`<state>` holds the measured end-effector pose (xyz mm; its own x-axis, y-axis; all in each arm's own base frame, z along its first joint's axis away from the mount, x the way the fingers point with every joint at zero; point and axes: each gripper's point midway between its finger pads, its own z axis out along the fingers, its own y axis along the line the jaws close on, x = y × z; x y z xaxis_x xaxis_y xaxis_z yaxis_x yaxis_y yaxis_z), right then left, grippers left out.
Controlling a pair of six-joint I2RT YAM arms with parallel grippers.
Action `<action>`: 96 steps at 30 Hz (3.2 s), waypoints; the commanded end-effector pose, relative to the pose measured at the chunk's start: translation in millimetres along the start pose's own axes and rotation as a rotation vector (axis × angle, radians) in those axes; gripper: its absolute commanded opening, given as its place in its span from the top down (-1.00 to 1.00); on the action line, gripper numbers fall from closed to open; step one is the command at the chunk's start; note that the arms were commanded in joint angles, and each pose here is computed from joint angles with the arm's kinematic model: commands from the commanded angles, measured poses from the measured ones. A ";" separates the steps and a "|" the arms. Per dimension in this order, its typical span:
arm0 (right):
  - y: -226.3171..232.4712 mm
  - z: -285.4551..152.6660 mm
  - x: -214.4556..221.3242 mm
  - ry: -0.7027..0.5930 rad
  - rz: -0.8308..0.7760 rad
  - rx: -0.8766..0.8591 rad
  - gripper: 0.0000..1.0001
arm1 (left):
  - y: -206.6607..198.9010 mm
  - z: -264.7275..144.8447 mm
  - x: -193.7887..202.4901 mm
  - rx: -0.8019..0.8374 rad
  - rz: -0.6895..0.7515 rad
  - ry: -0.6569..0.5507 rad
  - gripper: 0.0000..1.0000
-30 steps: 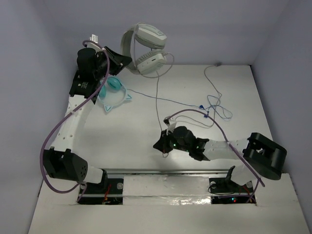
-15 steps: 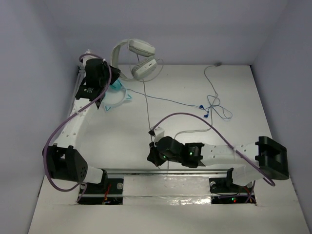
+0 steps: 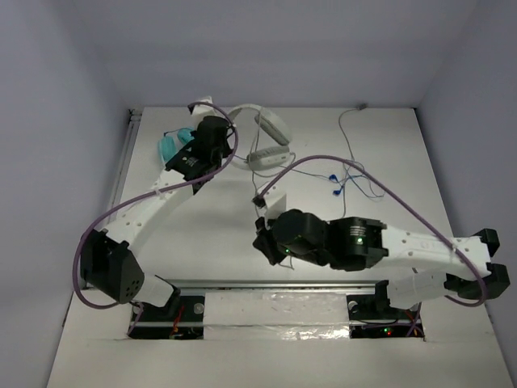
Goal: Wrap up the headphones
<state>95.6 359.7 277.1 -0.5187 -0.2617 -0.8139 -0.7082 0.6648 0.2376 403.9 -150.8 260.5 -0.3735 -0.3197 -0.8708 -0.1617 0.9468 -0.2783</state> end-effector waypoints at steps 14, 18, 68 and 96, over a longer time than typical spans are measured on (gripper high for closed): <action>-100.5 -70.9 -50.8 -0.096 -0.128 0.331 1.00 | -6.9 -79.7 101.2 0.306 0.455 0.257 1.00; -134.3 -67.3 -57.7 -0.124 -0.104 0.429 1.00 | -16.8 -102.5 106.4 0.449 0.456 0.278 1.00; -177.6 -2.5 -42.9 -0.640 0.295 0.089 0.23 | -99.6 -220.6 -20.5 1.219 0.090 0.232 1.00; -194.6 89.7 12.6 -0.523 0.360 0.070 -0.12 | -124.9 -289.2 -139.5 1.418 -0.277 0.108 1.00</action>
<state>262.5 284.5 163.1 -0.4288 0.2920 -0.8549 -0.4846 0.7243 0.4905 229.0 -244.0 481.0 -0.6073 -0.3569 -0.7098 0.7064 0.1662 -0.6880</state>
